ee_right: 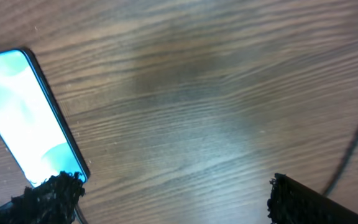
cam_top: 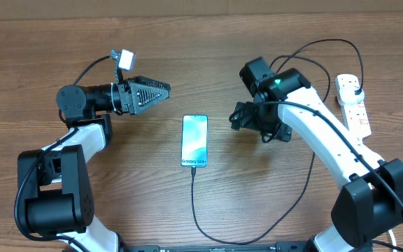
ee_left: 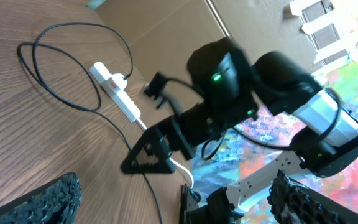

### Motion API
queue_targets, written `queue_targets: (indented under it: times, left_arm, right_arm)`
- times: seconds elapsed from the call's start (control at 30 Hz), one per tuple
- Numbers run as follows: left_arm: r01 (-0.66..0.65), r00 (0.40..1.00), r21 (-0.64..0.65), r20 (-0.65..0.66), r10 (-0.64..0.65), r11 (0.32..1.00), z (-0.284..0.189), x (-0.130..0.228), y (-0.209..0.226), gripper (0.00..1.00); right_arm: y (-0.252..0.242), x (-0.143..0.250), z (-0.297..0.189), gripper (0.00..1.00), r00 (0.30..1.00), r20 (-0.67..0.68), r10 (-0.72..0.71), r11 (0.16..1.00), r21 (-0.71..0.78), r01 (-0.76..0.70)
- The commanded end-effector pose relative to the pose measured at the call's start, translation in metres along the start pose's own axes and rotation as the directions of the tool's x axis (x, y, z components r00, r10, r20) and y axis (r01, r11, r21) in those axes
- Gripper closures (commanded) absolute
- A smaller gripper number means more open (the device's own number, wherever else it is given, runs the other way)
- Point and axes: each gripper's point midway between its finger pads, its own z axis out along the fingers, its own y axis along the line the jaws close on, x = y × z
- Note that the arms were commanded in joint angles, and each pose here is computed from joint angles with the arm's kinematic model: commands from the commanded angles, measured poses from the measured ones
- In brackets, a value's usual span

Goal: Plug charger to phone and switch on socket
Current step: 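Lift the right gripper away from the phone toward the power strip, then position the right gripper above the white power strip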

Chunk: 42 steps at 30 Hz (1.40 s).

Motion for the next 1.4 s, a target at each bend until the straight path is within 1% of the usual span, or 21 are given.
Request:
queue_targets:
  times: [0.0,0.1,0.2,0.47,0.6,0.73,0.8,0.9,1.07,1.23,1.37]
  left_arm:
    - [-0.057,0.998,0.003,-0.018,0.057,0.998,0.000,0.000,-0.009,0.00]
    - [-0.058,0.998,0.003,-0.018,0.058,0.998,0.000,0.000,-0.009,0.00]
    - [-0.057,0.998,0.003,-0.018,0.057,0.998,0.000,0.000,-0.009,0.00]
    - [-0.057,0.998,0.003,-0.018,0.057,0.998,0.000,0.000,-0.009,0.00]
    - [-0.058,0.998,0.003,-0.018,0.058,0.998,0.000,0.000,-0.009,0.01]
    - [-0.058,0.998,0.003,-0.018,0.058,0.998,0.000,0.000,-0.009,0.00]
    - [-0.057,0.998,0.003,-0.018,0.057,0.998,0.000,0.000,-0.009,0.00]
    - [-0.058,0.998,0.003,-0.018,0.058,0.998,0.000,0.000,-0.009,0.01]
    - [-0.057,0.998,0.003,-0.018,0.057,0.998,0.000,0.000,-0.009,0.01]
    - [-0.057,0.998,0.003,-0.018,0.057,0.998,0.000,0.000,-0.009,0.01]
    - [-0.057,0.998,0.003,-0.018,0.057,0.998,0.000,0.000,-0.009,0.01]
  right_arm:
    - [-0.002,-0.023,-0.032,0.00,0.992,0.124,0.005,1.000,0.008,-0.007]
    - [-0.007,-0.035,-0.045,0.00,0.986,0.167,0.022,1.000,0.015,-0.025]
    - [-0.017,-0.045,-0.049,0.00,0.982,0.181,0.060,0.998,0.016,-0.064]
    - [-0.074,-0.072,-0.048,0.00,0.958,0.186,0.217,0.973,0.043,-0.229]
    - [-0.094,-0.076,-0.048,0.00,0.946,0.178,0.271,0.957,0.054,-0.284]
    - [-0.116,-0.074,-0.046,0.00,0.938,0.168,0.304,0.941,0.104,-0.323]
    - [-0.128,-0.073,-0.046,0.00,0.922,0.170,0.347,0.921,0.126,-0.370]
    - [-0.149,-0.074,-0.048,0.00,0.879,0.186,0.440,0.871,0.151,-0.468]
    - [-0.183,-0.076,-0.046,0.00,0.819,0.190,0.542,0.806,0.158,-0.570]
    - [-0.213,-0.071,-0.039,0.00,0.775,0.174,0.607,0.754,0.181,-0.631]
    - [-0.222,-0.065,-0.035,0.00,0.763,0.157,0.627,0.737,0.197,-0.646]
